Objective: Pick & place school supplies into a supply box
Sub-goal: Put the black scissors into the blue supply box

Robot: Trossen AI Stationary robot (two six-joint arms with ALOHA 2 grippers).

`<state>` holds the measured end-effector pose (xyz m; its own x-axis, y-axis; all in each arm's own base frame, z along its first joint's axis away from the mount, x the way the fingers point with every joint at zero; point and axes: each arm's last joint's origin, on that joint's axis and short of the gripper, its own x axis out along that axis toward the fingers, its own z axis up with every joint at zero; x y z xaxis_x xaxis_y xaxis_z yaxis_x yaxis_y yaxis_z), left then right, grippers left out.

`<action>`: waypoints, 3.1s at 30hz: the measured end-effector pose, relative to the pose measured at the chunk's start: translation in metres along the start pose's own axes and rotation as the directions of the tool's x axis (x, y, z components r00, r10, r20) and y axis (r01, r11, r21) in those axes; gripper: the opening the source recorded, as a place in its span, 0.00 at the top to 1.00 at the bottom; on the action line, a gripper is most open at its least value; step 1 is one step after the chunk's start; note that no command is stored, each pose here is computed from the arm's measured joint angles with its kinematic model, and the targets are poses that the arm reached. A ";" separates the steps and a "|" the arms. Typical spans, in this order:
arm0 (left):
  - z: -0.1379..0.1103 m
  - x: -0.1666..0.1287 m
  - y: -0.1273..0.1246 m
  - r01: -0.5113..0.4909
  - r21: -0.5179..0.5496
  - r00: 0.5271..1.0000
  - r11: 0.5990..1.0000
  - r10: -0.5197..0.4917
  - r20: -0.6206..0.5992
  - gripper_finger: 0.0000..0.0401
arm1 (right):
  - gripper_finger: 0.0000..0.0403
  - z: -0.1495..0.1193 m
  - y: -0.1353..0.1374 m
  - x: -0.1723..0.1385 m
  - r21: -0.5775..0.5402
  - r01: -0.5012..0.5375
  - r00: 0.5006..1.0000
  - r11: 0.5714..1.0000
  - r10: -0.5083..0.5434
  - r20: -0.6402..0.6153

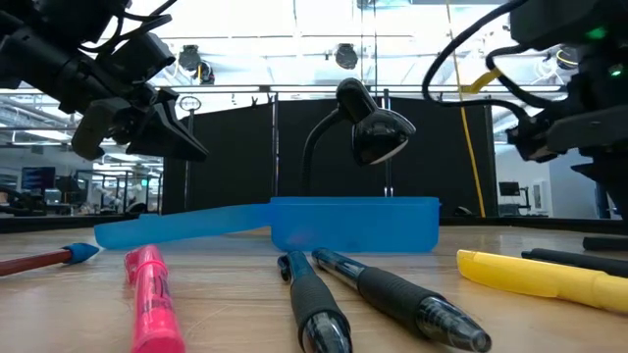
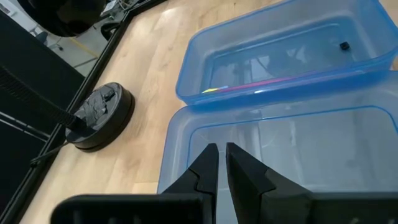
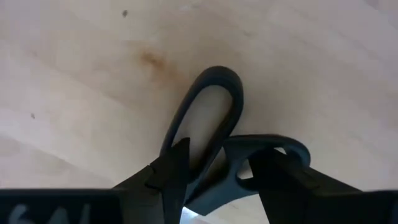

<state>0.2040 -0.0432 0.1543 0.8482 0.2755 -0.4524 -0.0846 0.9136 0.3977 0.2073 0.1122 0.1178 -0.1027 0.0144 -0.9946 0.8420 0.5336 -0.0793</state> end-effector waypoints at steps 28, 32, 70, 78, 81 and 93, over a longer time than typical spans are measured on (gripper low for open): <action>0.000 0.000 0.000 0.000 0.002 1.000 1.000 0.000 0.000 0.91 | 0.86 0.003 0.007 0.016 -0.020 -0.106 0.994 0.994 0.107 0.025; 0.000 0.000 0.000 0.000 -0.005 1.000 1.000 0.000 0.000 0.91 | 0.84 0.003 0.007 0.016 -0.010 -0.115 0.993 0.993 0.116 0.022; 0.000 0.000 -0.002 0.058 -0.012 0.998 0.998 -0.058 0.009 0.91 | 0.95 0.002 -0.005 -0.058 0.050 -0.504 0.837 0.862 0.474 0.274; 0.000 0.000 -0.002 0.059 -0.014 0.998 0.998 -0.059 0.009 0.91 | 0.95 0.004 -0.019 -0.084 0.103 -0.622 0.750 0.777 0.552 0.364; 0.000 0.000 -0.002 0.059 -0.007 0.998 0.998 -0.059 0.009 0.91 | 0.95 0.007 -0.025 -0.094 0.107 -0.663 0.705 0.741 0.569 0.424; 0.000 0.000 -0.002 0.059 0.012 0.998 0.998 -0.060 0.009 0.91 | 0.95 0.073 -0.024 -0.122 -0.085 -0.778 0.478 0.623 0.674 0.563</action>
<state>0.2041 -0.0449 0.1537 0.8562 0.2180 -0.4683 -0.0276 0.9246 0.3799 0.2386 0.0359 0.2359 0.8167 -0.1095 -0.5665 0.5591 0.3930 0.7300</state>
